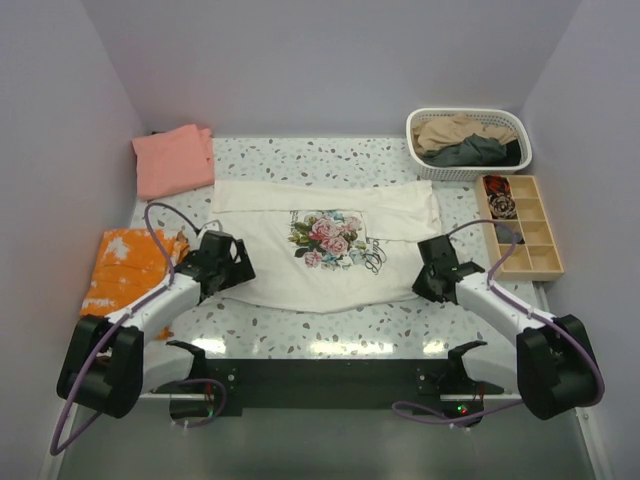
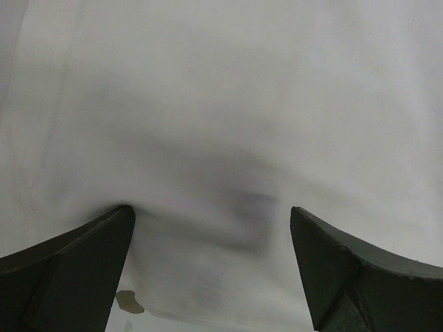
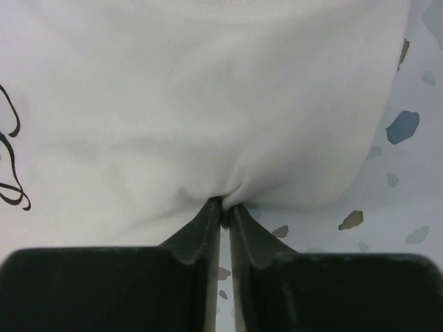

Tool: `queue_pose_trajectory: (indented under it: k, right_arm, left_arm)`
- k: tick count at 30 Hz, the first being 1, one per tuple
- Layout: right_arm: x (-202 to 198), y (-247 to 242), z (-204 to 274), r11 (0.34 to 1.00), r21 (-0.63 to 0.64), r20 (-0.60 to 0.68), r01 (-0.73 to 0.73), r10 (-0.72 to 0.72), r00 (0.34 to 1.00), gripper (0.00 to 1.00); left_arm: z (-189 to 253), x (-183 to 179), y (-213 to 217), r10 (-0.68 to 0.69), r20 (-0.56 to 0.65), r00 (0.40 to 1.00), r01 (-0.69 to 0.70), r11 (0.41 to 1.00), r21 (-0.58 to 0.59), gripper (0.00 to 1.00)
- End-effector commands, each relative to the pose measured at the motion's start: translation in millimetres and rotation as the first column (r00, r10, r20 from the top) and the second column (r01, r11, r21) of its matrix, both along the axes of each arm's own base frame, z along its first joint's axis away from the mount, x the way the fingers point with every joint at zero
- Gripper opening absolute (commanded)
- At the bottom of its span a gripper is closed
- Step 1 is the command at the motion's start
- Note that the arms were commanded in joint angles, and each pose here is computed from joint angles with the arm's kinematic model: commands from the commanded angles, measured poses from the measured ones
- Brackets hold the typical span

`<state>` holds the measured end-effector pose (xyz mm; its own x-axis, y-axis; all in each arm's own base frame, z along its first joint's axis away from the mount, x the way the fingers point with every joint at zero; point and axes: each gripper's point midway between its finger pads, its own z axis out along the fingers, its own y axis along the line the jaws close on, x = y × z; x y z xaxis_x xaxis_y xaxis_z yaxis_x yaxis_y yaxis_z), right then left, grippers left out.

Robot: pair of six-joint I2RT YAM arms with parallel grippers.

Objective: Fold and stack the t-shirts
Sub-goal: Fold the tshirt

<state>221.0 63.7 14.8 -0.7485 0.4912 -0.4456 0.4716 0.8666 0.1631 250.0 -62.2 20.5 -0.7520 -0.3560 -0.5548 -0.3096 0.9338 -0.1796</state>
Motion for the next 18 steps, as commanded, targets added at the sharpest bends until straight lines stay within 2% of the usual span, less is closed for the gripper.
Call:
queue_pose_trajectory:
  k: [1, 7, 13, 18]
  right_arm:
    - [11, 6, 6, 1.000, 0.013, 0.044, -0.027, 0.027, 0.999, 0.01]
    - [39, 15, 56, 0.997, 0.016, 0.145, -0.076, 0.073, 0.987, 0.00]
    - [69, 22, 87, 0.994, -0.016, 0.186, -0.110, 0.111, 0.976, 0.00]
    - [92, 34, 71, 0.986, -0.030, 0.105, -0.164, 0.167, 0.980, 0.00]
  left_arm:
    - [7, 14, -2, -0.017, 0.039, 0.999, 0.016, 1.000, 0.017, 1.00]
    - [20, 24, -1, -0.035, 0.060, 0.998, 0.033, 0.999, 0.042, 1.00]
    - [28, 35, -2, -0.046, 0.075, 0.996, 0.042, 0.997, 0.057, 1.00]
    - [27, 41, -6, -0.058, 0.070, 0.996, 0.055, 0.997, 0.054, 1.00]
